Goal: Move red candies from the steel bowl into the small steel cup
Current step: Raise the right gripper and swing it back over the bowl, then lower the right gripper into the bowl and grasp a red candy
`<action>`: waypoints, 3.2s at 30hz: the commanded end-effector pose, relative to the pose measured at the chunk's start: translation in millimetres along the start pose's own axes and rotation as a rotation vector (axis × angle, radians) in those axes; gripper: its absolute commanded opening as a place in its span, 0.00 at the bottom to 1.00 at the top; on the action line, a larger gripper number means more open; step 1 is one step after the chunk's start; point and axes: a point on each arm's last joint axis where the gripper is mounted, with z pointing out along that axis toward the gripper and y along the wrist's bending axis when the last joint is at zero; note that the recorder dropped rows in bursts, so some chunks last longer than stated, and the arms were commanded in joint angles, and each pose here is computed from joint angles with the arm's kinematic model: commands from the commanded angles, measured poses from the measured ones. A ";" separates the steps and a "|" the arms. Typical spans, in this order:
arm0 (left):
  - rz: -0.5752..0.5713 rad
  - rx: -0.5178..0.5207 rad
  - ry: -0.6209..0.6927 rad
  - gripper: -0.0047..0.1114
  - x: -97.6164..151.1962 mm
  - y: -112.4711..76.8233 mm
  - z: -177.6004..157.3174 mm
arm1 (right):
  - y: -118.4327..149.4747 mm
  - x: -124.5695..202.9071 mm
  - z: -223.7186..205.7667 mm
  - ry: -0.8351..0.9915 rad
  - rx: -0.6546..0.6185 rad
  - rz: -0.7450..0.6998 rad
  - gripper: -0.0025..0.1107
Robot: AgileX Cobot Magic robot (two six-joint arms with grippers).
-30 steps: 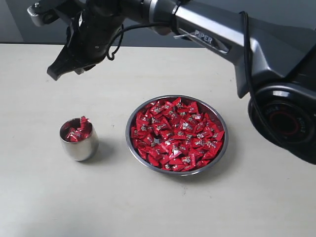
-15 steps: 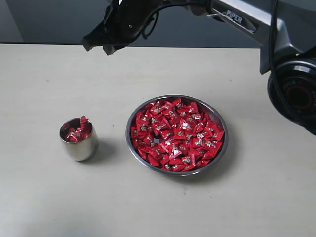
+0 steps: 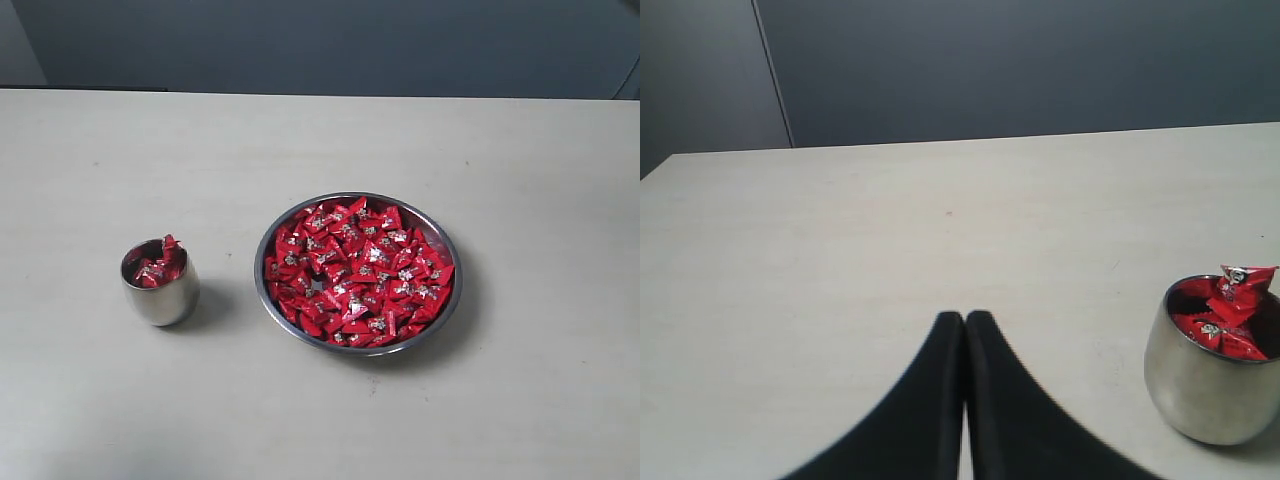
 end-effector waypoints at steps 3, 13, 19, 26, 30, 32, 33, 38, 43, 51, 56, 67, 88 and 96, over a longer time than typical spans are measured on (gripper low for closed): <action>-0.005 0.000 -0.003 0.04 0.9 -0.1 0.0 | -4.5 -16.4 -36.1 -0.131 0.074 0.004 0.01; -0.005 0.000 -0.003 0.04 0.9 -0.1 0.0 | -3.4 16.0 -77.2 -0.265 0.148 -0.023 0.01; -0.005 0.000 -0.003 0.04 0.9 -0.1 0.0 | 2.5 67.9 -102.0 -0.318 0.163 -0.070 0.01; -0.005 0.000 -0.003 0.04 0.9 -0.1 0.0 | -18.8 172.2 -118.1 -0.248 0.216 0.121 0.01; -0.005 0.000 -0.003 0.04 0.9 -0.1 0.0 | -28.5 219.5 -109.6 -0.127 0.249 0.170 0.01; -0.005 0.000 -0.003 0.04 0.9 -0.1 0.0 | -34.9 232.0 -104.3 -0.084 0.266 0.187 0.01; -0.005 0.000 -0.003 0.04 0.9 -0.1 0.0 | -37.8 235.2 -100.8 -0.068 0.272 0.186 0.01; -0.005 0.000 -0.003 0.04 0.9 -0.1 0.0 | -43.5 238.2 -76.4 -0.114 0.267 0.165 0.01; -0.005 0.000 -0.003 0.04 0.9 -0.1 0.0 | -51.2 249.4 -43.1 0.024 0.260 0.184 0.01; -0.005 0.000 -0.003 0.04 0.9 -0.1 0.0 | -54.4 221.0 -3.2 0.284 0.208 0.007 0.01; -0.005 0.000 -0.003 0.04 0.9 -0.1 0.0 | -47.8 213.8 19.3 0.384 0.080 -0.024 0.01; -0.005 0.000 -0.003 0.04 0.9 -0.1 0.0 | -36.3 213.8 34.4 0.465 -0.056 0.030 0.01; -0.005 0.000 -0.003 0.04 0.9 -0.1 0.0 | -38.1 214.2 39.0 0.441 -0.040 0.033 0.39; -0.005 0.000 -0.003 0.04 0.9 -0.1 0.0 | -41.3 214.6 57.0 0.467 -0.053 0.041 0.39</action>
